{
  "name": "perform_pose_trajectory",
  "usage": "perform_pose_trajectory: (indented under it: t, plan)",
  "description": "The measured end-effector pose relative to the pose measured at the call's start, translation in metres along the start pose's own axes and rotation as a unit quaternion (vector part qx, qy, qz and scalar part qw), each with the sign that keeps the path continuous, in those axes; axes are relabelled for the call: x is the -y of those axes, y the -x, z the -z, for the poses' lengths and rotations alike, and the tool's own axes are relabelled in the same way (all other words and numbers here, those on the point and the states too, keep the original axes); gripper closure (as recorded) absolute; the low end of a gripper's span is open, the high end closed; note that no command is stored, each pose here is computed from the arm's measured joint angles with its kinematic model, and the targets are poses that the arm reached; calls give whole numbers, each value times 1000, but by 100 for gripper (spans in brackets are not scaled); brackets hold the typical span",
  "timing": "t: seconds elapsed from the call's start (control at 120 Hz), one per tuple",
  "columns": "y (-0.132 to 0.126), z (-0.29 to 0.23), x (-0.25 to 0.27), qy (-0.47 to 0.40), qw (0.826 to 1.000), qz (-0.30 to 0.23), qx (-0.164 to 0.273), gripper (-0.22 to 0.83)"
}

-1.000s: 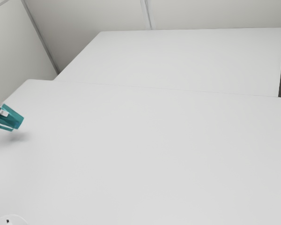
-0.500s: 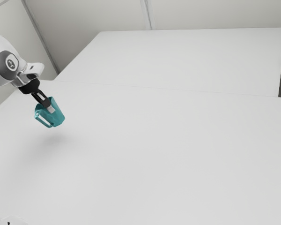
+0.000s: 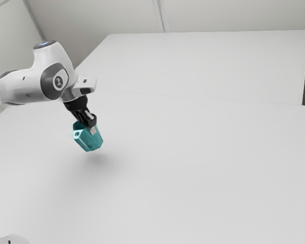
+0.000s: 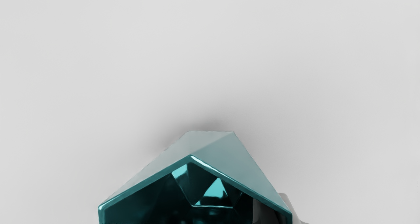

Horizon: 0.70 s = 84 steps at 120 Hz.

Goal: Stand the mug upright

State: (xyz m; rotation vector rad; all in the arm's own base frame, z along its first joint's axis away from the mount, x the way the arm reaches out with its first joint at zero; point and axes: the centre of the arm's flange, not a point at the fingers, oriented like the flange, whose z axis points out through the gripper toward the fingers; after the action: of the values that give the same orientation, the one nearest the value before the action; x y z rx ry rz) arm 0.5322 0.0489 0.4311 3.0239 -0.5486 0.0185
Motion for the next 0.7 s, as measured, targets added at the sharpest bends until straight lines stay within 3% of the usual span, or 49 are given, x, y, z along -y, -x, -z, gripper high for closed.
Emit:
perform_pose_trajectory:
  t: [0.25,0.7]
  plan:
    - [-12,-18,-61,-17,999,24,19,79]
    - [-25,-44,-92,-29,998,51,11,79]
